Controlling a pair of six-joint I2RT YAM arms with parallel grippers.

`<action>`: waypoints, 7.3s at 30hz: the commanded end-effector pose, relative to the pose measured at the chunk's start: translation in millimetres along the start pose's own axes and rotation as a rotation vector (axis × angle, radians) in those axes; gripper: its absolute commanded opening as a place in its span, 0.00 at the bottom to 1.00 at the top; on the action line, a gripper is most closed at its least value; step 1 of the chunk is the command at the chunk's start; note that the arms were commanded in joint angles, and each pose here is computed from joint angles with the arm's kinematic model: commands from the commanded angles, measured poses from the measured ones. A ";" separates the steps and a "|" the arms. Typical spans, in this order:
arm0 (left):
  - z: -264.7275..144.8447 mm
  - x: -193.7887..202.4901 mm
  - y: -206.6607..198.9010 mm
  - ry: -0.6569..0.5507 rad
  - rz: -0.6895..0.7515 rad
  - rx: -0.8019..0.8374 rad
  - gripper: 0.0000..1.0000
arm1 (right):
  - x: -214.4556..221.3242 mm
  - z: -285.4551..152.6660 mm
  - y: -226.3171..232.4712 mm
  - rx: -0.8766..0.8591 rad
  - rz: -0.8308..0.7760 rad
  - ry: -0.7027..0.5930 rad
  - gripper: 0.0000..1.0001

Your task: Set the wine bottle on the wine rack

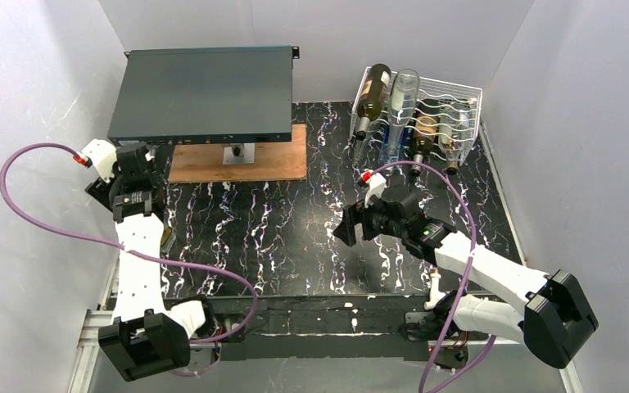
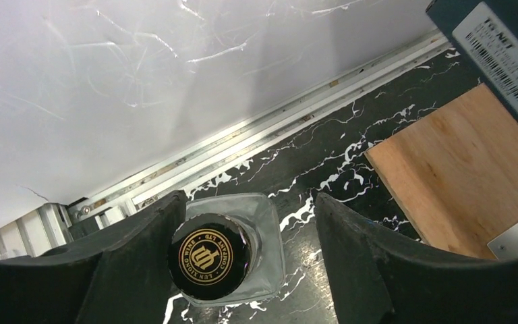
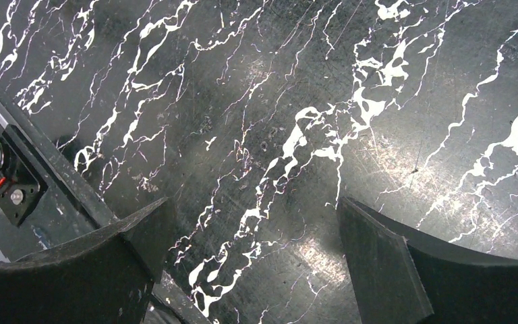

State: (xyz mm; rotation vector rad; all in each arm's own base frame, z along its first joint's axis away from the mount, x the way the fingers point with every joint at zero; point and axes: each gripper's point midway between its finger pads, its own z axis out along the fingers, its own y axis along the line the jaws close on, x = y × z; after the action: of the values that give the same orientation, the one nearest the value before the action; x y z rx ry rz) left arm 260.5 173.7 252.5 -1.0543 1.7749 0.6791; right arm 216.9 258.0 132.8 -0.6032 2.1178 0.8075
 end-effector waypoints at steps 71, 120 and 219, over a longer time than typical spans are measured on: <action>-222.5 343.4 -115.0 1.042 -0.352 0.623 0.98 | 25.9 -15.4 -53.9 0.446 0.617 -0.033 0.98; -211.1 109.5 -22.8 -0.044 0.454 1.162 0.98 | 24.9 73.3 -38.0 0.926 0.930 -0.011 0.98; -213.5 117.3 -27.5 -0.028 0.499 1.179 0.98 | 2.4 -27.8 -128.5 0.486 0.609 -0.040 0.98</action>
State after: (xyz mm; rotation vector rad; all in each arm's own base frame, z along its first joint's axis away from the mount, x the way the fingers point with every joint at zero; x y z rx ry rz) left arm 167.0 -52.6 236.0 0.1842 1.9474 -0.1605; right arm 280.7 134.1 71.4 0.5009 2.3797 0.4741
